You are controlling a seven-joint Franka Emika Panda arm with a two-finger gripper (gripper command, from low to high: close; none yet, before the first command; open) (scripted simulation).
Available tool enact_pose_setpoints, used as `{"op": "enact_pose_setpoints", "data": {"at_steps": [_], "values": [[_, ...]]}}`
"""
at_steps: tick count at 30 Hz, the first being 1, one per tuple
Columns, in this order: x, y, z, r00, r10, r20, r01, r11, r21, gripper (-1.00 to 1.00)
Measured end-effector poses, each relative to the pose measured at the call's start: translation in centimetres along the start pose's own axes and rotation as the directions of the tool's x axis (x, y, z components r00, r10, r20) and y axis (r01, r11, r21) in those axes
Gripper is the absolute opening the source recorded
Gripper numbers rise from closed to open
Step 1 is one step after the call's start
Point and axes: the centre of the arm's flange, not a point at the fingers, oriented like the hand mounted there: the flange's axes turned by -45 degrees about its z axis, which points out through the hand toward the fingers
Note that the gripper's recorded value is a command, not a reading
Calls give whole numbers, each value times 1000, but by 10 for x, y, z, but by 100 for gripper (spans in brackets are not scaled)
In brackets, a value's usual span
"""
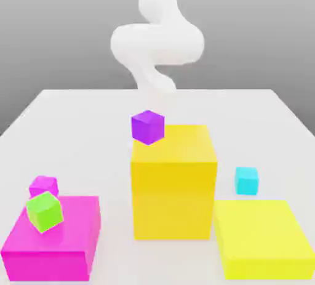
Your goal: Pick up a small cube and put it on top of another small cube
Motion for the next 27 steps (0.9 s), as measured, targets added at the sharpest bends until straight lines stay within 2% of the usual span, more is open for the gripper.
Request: {"op": "enact_pose_setpoints", "data": {"at_steps": [7, 13, 20, 27], "values": [[-54, -71, 118, 950, -277, 145, 252, 953, 166, 0], [-130, -140, 190, 826, -522, 212, 448, 837, 315, 0], [-245, -205, 239, 592, -775, 221, 624, 614, 482, 0], [-371, -235, 253, 287, -944, 161, 716, 323, 618, 0]]}}
